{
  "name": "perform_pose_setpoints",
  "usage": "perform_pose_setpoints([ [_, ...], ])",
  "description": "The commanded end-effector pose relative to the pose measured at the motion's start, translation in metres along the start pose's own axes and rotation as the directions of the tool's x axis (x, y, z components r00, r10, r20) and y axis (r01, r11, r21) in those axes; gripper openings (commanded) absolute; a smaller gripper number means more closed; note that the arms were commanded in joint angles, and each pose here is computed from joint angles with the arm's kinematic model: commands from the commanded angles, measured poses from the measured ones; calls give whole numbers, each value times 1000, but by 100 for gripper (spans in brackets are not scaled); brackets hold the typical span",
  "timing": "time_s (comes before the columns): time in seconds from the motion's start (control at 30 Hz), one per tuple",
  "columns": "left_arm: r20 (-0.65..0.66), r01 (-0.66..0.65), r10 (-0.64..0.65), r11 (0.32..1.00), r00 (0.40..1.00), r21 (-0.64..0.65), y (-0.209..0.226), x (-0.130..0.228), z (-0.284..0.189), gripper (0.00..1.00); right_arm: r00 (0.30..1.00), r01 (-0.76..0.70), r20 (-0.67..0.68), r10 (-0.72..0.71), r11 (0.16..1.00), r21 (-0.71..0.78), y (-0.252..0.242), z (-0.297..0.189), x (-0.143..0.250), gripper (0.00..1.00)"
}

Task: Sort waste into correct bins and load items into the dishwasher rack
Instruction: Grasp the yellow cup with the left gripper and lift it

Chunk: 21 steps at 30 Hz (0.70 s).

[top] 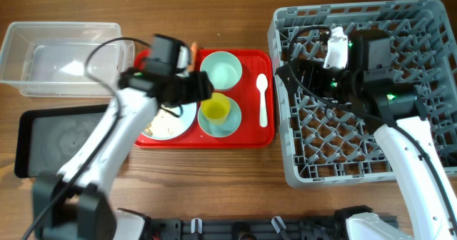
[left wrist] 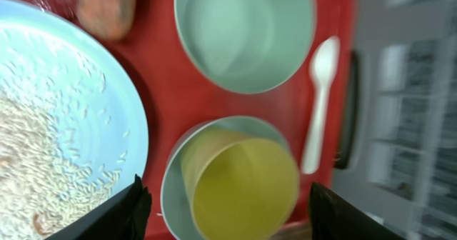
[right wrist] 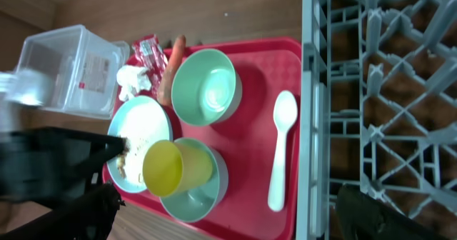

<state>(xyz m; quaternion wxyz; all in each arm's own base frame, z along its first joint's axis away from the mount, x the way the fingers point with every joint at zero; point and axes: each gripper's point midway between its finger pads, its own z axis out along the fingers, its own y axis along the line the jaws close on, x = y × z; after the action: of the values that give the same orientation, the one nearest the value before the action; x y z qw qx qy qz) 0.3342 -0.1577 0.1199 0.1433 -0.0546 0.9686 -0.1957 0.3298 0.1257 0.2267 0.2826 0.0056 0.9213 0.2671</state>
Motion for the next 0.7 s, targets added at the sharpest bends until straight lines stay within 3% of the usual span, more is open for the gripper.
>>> perform_pose_setpoints([
  [0.0, -38, -55, 51, 990, 998, -129, 7, 9, 34, 54, 1000, 19, 0, -19, 1000, -20, 7, -6, -2, 100],
  [0.1, -64, -65, 56, 987, 996, -145, 9, 14, 46, 38, 1000, 18, -3, -18, 1000, -19, 6, -6, -2, 100],
  [0.2, -71, -63, 53, 987, 996, -148, 10, 15, 46, 8, 1000, 18, -2, -18, 1000, -19, 6, -6, -2, 100],
  [0.23, -69, -61, 52, 988, 996, -143, 8, 15, 43, 4, 1000, 18, -2, -18, 1000, -19, 6, -6, -2, 100],
  [0.37, -33, -17, 14, 997, 999, -73, -8, -5, -5, 4, 1000, 16, -4, -16, 1000, -4, 3, -6, -1, 100],
  [0.47, -17, 7, -4, 978, 1000, 208, -41, -28, -64, 4, 1000, 17, 1, -17, 1000, 1, 3, -6, -2, 100],
  [0.5, -13, 12, -9, 951, 1000, 308, -49, -35, -80, 4, 1000, 24, 5, -24, 1000, -15, 6, -6, -3, 100],
  [0.57, -35, 50, -37, 831, 999, 554, -63, -46, -119, 4, 997, 69, 34, -65, 988, -140, 29, -8, -12, 92],
  [0.67, -104, 94, -20, 625, 994, 775, -75, -45, -164, 4, 967, 252, 147, -206, 847, -468, 95, -30, -27, 85],
])
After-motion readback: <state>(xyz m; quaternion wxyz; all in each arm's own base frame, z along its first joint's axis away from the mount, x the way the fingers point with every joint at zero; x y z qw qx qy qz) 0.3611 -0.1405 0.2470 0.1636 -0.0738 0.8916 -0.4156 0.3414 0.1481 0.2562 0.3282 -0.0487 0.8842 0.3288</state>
